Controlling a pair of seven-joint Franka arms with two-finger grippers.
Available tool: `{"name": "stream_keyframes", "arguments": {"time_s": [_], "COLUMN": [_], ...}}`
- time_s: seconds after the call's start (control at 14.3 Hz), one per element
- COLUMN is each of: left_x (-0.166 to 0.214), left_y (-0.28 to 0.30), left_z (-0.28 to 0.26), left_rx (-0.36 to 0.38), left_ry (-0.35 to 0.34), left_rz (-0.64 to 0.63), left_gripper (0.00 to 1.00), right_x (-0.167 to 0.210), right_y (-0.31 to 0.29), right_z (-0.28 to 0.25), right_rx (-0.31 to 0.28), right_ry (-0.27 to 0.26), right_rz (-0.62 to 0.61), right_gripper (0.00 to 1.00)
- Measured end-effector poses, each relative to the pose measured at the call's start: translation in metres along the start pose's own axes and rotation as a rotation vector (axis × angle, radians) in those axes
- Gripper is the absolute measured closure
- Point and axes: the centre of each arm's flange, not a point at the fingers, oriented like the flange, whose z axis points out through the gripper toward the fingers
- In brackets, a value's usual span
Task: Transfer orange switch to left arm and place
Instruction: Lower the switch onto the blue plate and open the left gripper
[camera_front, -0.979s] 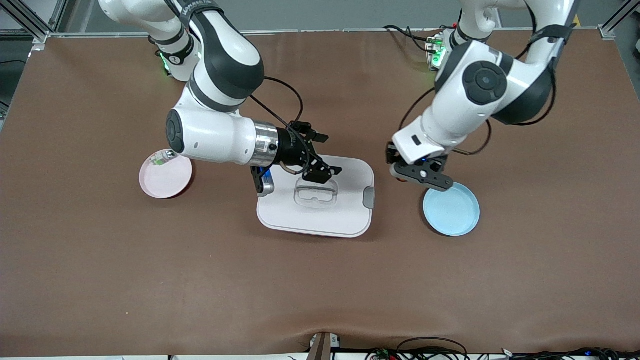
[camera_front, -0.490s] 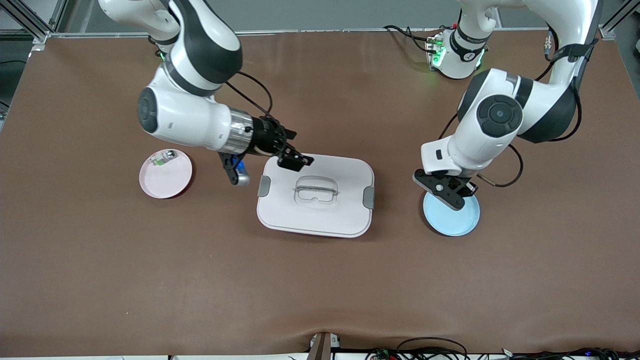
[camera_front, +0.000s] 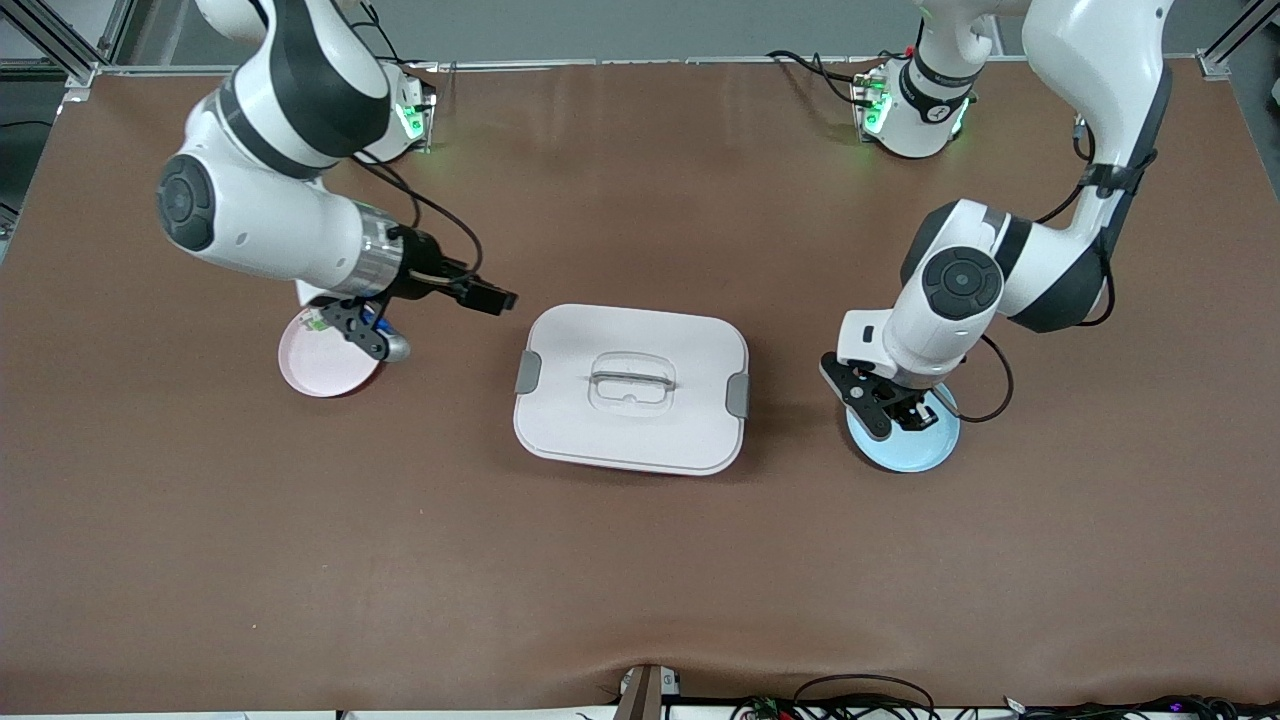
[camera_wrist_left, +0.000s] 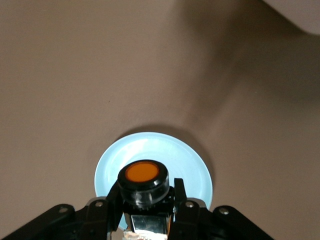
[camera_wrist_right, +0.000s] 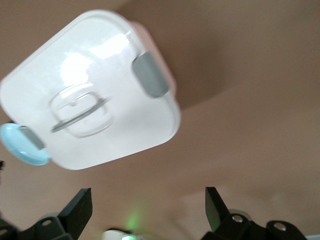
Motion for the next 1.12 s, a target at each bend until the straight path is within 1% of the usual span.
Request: {"name": "stream_keyframes", "arguments": {"time_s": [0.21,0.35,0.42,0.56,0.77,0.98,1.12], "left_x": [-0.018,-0.028,-0.033,-0.039,-0.041,-0.042,-0.054], "left_y": [0.002,-0.005,-0.007,-0.01,-0.008,-0.001,-0.003], "left_z": [0.034,0.048,0.055,0.065,0.074,0.087,0.104], "left_rx": [0.011,0.006,-0.001,0.002,0.028,0.044,0.056], "left_ry": [0.007,0.004,0.0,-0.018,-0.055,-0.046,-0.036], "left_rz": [0.108,0.174,0.196,0.242,0.313,0.363,0.383], "left_gripper": [0.58,0.58,0.58,0.58,0.58,0.58,0.58], "right_x": [0.016,0.016,0.016,0.021,0.041,0.056,0.067], "right_y": [0.024,0.03,0.034,0.044,0.073,0.102,0.125], "right_z": [-0.015,-0.022,-0.026,-0.036,-0.058,-0.075,-0.089], "right_rx": [-0.107,-0.165,-0.187,-0.205,-0.228,-0.242,-0.245], "right_ry": [0.076,0.118,0.131,0.136,0.143,0.153,0.149], "right_rz": [-0.117,-0.189,-0.217,-0.263,-0.322,-0.361,-0.392], "right_gripper": [0.0,0.0,0.0,0.0,0.0,0.0,0.0]}}
